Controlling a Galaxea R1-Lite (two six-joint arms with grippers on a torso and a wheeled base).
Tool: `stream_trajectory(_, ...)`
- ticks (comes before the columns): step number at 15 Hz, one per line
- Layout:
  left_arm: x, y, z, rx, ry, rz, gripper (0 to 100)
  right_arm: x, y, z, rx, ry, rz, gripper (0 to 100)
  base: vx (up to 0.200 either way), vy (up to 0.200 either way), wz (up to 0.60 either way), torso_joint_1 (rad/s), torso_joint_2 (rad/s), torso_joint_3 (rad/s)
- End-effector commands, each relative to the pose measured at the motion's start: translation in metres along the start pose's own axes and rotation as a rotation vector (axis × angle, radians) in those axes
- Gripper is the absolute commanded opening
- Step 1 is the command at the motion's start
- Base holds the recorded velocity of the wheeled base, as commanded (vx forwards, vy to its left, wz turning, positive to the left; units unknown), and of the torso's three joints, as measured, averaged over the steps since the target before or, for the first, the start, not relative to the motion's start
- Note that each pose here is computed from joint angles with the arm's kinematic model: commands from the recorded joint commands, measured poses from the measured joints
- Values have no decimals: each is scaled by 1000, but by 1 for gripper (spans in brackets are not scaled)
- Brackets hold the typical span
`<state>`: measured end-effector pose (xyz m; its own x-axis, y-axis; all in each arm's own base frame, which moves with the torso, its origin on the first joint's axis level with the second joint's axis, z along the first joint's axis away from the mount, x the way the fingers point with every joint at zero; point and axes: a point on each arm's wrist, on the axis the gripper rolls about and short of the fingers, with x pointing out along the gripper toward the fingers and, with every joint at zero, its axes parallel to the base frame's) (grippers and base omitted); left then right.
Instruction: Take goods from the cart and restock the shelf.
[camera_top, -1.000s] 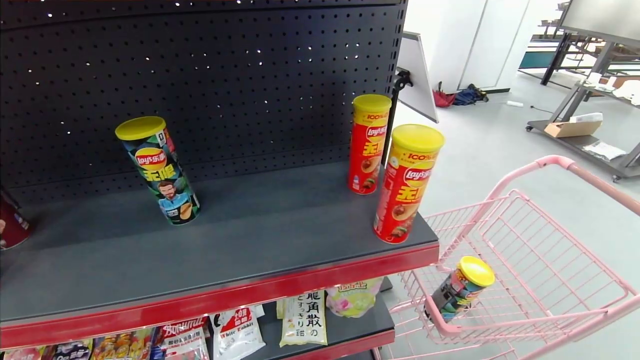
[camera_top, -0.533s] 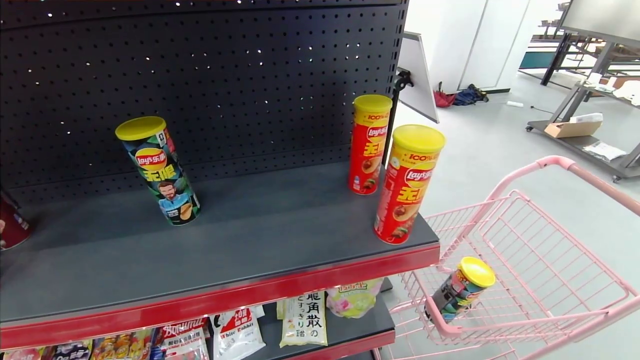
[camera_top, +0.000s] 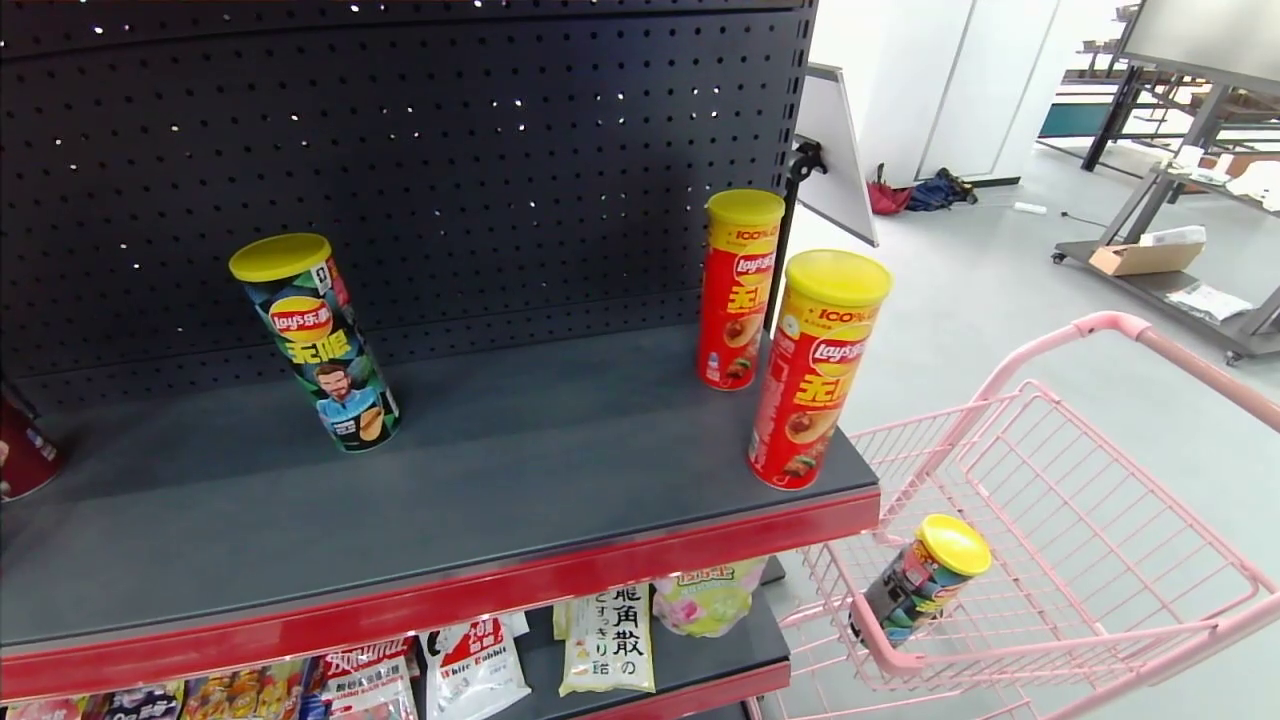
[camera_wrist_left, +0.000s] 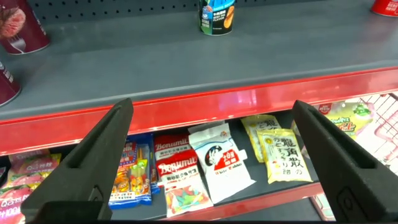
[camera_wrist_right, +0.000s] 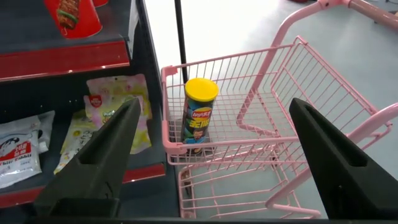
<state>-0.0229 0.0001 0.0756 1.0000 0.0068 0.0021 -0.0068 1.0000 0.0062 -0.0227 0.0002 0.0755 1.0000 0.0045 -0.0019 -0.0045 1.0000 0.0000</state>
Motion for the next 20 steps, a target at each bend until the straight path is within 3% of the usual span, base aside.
stream_trajectory(1,0,0,0,0,1,1,100,0,0,0,0,0,0,100,0,0,0,0,0,0)
stream_trajectory(20,0,0,0,0,1,1,100,0,0,0,0,0,0,100,0,0,0,0,0,0)
